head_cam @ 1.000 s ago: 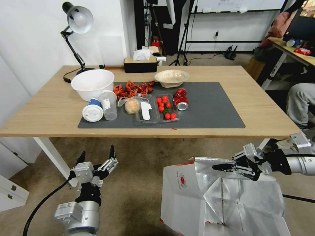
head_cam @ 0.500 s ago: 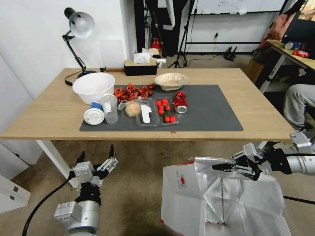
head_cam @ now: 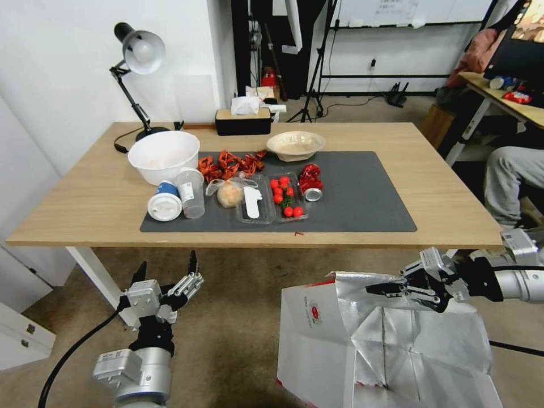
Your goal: Pick up the food delivery bag from the floor and place it on the table.
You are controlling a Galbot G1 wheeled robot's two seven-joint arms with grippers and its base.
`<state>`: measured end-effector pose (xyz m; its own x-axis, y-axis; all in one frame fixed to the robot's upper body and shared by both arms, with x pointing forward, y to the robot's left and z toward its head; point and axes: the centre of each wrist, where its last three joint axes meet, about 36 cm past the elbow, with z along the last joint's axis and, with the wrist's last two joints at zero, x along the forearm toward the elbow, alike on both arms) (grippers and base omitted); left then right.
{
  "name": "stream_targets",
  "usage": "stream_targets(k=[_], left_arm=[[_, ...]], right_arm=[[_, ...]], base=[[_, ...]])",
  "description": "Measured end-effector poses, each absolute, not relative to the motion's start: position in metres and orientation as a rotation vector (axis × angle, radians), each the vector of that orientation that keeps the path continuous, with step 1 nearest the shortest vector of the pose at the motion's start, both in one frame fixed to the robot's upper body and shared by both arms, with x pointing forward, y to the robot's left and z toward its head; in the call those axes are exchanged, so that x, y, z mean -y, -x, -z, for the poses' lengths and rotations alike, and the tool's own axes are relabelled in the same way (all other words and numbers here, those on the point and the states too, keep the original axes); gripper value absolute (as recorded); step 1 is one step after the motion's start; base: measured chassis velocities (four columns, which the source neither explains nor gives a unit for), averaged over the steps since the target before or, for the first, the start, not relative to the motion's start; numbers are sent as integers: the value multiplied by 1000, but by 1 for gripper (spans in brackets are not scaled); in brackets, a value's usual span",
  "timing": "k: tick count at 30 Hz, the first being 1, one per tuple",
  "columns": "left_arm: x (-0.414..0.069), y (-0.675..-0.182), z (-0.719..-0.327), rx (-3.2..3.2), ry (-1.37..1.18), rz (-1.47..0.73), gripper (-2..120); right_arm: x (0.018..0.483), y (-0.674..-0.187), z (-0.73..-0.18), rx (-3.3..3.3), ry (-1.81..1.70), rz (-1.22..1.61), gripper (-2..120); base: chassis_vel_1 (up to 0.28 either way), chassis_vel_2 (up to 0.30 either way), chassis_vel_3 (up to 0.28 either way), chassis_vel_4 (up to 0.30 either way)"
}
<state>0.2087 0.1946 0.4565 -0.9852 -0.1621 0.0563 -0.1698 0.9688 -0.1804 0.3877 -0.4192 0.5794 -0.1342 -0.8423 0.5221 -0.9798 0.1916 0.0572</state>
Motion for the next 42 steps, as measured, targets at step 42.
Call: stream_targets(k=[42], left_arm=[[-194,-201,-470,3117,-310,-313,100]], right_arm=[[445,-406,-645,2195,-1808,-95,0]], base=[[0,0,0,0]])
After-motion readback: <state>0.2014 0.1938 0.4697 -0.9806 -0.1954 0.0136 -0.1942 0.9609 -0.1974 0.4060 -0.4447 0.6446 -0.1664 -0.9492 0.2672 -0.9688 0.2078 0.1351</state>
